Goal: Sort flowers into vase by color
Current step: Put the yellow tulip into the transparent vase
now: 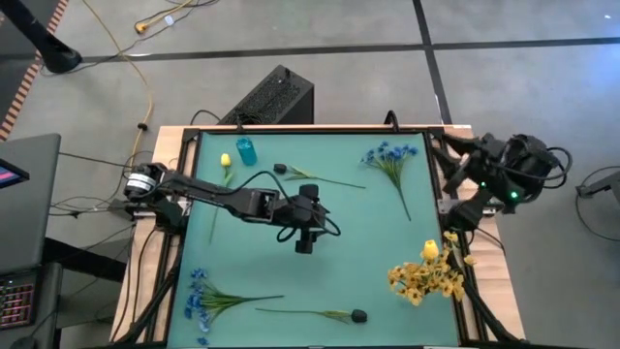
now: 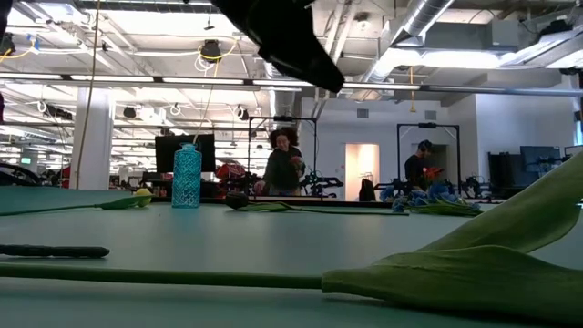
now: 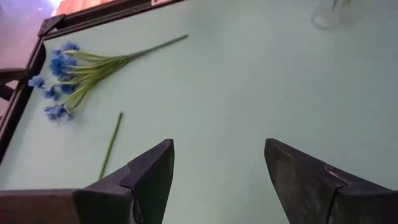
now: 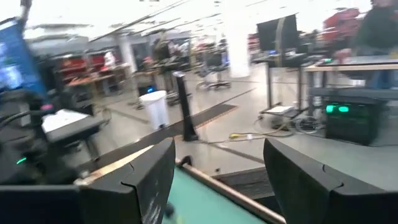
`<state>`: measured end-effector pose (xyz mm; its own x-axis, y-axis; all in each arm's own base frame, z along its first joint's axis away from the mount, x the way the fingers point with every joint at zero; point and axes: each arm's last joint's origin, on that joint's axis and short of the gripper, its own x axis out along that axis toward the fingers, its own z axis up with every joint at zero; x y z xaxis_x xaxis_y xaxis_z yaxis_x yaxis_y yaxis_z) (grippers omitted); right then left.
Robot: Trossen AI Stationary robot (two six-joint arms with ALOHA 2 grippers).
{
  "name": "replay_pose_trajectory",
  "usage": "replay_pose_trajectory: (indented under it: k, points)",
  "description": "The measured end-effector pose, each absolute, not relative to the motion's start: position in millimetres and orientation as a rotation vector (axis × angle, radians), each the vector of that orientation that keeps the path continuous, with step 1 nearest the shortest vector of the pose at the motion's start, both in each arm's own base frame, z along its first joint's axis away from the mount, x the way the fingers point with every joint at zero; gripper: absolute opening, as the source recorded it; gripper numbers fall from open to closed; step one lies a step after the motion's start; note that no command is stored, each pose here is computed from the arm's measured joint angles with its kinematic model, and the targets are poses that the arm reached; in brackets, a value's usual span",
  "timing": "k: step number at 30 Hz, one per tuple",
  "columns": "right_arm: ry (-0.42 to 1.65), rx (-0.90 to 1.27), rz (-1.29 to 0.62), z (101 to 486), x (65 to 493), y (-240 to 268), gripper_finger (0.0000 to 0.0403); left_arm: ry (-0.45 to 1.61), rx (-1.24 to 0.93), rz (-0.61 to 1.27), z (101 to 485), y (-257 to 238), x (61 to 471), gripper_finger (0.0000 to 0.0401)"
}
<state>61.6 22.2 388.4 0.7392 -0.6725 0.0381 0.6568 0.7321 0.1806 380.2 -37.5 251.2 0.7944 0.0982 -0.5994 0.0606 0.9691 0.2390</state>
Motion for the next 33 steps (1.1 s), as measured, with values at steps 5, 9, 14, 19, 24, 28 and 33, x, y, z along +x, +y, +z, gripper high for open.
replay_pose_trajectory:
  k: [5,9,14,19,24,28,33]
  points:
    - [-0.145,0.162,-0.773,379,59,14,0.0272,0.718,0.279,0.038,251,-24,375,0.0240]
    - [-0.152,0.135,-0.784,363,66,16,0.0272,0.802,0.272,0.059,253,-12,364,0.0240]
    - [-0.172,0.107,-0.740,347,82,20,0.0272,0.865,0.236,0.092,265,-1,347,0.0240]
    - [-0.155,0.088,-0.745,333,107,14,0.0272,0.913,0.196,0.120,273,5,333,0.0240]
    - [-0.151,0.115,-0.639,325,132,-3,0.0272,0.947,0.153,0.152,273,11,318,0.0240]
    - [-0.102,0.166,-0.561,315,154,-20,0.0272,0.962,0.057,0.217,264,17,294,0.0240]
    - [-0.009,0.213,-0.470,300,175,-35,0.0272,0.946,-0.156,0.456,254,26,256,0.0240]
